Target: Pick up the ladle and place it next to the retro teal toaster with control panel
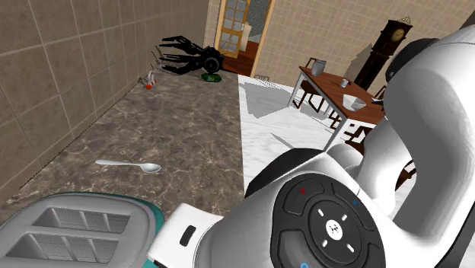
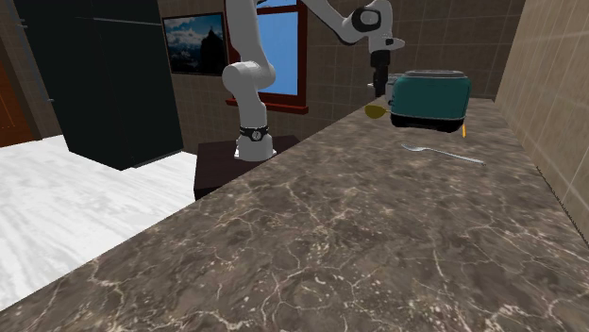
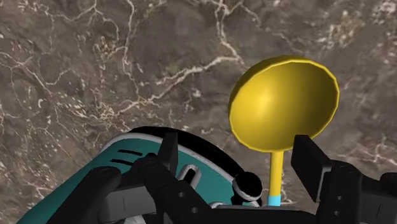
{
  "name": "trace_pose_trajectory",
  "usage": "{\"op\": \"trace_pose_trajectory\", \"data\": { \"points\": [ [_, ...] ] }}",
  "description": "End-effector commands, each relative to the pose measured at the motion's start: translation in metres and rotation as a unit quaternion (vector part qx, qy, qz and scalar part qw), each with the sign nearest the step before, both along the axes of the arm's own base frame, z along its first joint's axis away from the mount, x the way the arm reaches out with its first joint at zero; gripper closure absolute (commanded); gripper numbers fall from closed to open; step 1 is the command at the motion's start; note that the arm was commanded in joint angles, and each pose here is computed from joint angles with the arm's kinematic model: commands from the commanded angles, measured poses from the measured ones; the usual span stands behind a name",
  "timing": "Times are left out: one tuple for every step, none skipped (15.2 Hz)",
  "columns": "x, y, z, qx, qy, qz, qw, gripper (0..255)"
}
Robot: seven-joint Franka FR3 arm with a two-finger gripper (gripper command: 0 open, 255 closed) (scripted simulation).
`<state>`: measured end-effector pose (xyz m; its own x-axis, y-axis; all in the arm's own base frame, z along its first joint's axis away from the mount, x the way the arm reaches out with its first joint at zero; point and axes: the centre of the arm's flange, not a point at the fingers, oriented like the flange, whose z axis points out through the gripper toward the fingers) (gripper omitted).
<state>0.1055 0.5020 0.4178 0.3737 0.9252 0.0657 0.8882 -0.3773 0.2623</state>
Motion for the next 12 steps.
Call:
{"op": "trace_pose_trajectory", "data": {
  "points": [
    [0.002,-0.001,0.0,-0.01,0.007,-0.002,0.9999,255],
    [0.002,-0.001,0.005,-0.01,0.007,-0.002,0.9999,255],
    [0.002,-0.001,0.01,-0.01,0.007,-0.002,0.9999,255],
    [0.002,-0.001,0.016,-0.01,0.007,-0.002,0.9999,255],
    [0.002,-0.001,0.021,-0.01,0.007,-0.002,0.9999,255],
    [0.002,-0.001,0.026,-0.01,0.007,-0.002,0.9999,255],
    [0.002,-0.001,0.032,-0.01,0.007,-0.002,0.9999,255],
    [0.002,-0.001,0.037,-0.01,0.007,-0.002,0.9999,255],
    [0.002,-0.003,0.032,-0.009,0.007,-0.003,0.9999,255],
    [0.002,-0.003,0.032,-0.009,0.007,-0.003,0.9999,0],
    [0.013,-0.007,0.021,0.001,0.033,-0.002,0.9994,0],
    [0.022,-0.011,0.009,0.01,0.06,0.0,0.9981,0]
  ]
}}
